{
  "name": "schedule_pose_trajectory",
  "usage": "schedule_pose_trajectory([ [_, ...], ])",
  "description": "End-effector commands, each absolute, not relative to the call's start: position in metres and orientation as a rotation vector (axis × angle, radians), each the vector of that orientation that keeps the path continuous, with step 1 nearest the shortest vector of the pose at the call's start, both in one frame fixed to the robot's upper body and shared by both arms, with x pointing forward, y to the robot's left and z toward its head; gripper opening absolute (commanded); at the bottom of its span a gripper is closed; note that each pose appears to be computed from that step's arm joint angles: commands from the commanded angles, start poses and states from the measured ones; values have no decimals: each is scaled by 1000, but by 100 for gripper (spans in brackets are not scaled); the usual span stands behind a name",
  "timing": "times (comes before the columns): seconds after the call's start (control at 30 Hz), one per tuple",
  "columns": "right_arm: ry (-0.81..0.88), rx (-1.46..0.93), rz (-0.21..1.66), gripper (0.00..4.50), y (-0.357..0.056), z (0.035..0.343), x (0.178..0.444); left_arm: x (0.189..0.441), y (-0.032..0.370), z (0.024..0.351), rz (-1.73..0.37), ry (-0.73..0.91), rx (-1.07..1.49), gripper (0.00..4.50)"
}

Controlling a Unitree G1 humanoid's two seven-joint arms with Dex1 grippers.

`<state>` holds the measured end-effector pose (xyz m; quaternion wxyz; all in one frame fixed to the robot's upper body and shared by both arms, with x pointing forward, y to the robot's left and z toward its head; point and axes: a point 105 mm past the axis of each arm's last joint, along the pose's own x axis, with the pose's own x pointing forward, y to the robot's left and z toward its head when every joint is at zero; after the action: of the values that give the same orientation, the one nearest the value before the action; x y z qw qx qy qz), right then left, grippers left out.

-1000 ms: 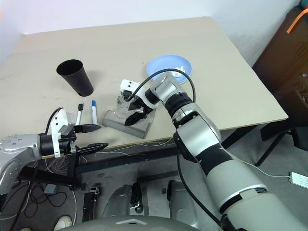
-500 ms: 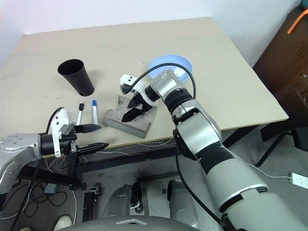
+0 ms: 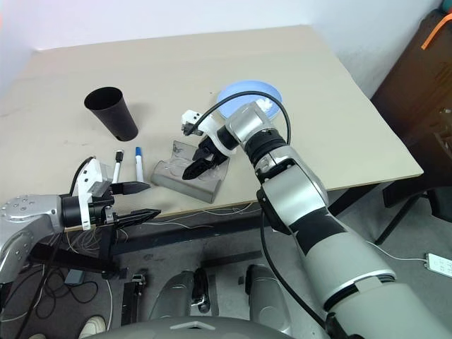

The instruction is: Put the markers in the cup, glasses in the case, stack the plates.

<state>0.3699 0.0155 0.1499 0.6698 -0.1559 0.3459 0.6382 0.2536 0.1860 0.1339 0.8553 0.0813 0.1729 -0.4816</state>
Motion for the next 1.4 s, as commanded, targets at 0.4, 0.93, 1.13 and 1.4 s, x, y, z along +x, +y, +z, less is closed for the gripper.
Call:
schedule_pose_trajectory([
  [0.4, 840, -332, 1550, 447, 24, 158, 346, 252, 185, 136, -1026, 358, 183, 444],
  [0.93, 895, -324, 1546, 447, 20, 157, 330, 255, 183, 134, -1028, 354, 174, 444],
  [1.13, 905, -345, 1547, 447, 19, 153, 322, 257, 183, 135, -1031, 351, 181, 444],
  [1.4, 784, -465, 1426, 447, 12, 149, 346, 261, 184, 135, -1028, 341, 191, 444],
])
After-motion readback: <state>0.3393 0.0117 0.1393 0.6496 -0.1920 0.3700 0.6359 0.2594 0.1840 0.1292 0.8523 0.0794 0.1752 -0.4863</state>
